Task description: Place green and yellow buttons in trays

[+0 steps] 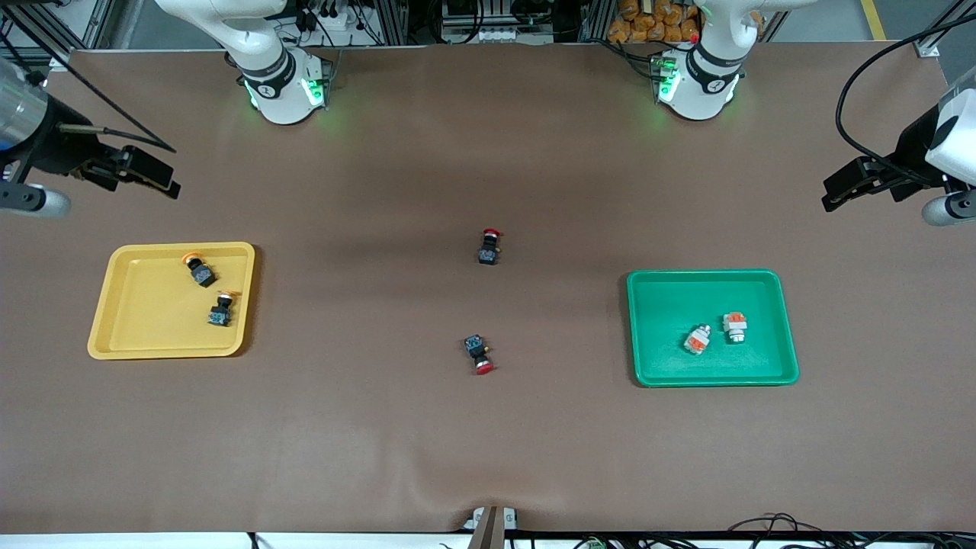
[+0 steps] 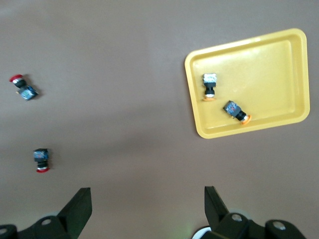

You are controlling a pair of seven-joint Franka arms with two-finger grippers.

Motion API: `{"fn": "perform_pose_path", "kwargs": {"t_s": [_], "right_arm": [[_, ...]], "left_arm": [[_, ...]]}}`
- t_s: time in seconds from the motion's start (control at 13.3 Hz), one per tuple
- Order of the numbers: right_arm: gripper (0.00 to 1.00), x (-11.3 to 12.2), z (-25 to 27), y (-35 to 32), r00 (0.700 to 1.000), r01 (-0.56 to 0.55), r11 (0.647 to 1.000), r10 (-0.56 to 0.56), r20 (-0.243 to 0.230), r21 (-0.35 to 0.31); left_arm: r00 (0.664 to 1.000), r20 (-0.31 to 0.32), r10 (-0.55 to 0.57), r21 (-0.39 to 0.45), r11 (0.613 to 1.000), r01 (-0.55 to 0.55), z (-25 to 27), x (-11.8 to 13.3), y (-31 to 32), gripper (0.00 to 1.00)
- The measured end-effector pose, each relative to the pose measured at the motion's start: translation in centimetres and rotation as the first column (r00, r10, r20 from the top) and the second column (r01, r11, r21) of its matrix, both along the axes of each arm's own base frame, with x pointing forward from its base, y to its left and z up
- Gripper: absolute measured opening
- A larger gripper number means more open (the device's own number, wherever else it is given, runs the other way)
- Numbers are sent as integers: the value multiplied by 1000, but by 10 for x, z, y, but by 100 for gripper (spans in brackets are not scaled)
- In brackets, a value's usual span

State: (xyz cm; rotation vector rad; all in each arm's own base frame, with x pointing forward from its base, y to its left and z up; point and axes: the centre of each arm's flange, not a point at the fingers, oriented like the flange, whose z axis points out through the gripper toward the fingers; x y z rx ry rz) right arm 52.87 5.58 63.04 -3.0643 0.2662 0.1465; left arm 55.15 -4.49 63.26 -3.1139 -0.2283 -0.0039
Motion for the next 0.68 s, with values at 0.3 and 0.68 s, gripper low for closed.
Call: {"fn": "perform_pose_path", "kwargs": {"t_s": [0.3, 0.68], "right_arm": [[100, -11, -6, 9, 997, -73, 997, 74, 13, -12], [100, -10, 4, 17, 988, -146, 987, 149, 42, -63]], "left_arm": [[1000, 0, 1, 0, 1000, -1, 0, 0, 1, 100], [1000, 1, 2, 0, 1000, -2, 1, 0, 1, 100]]}}
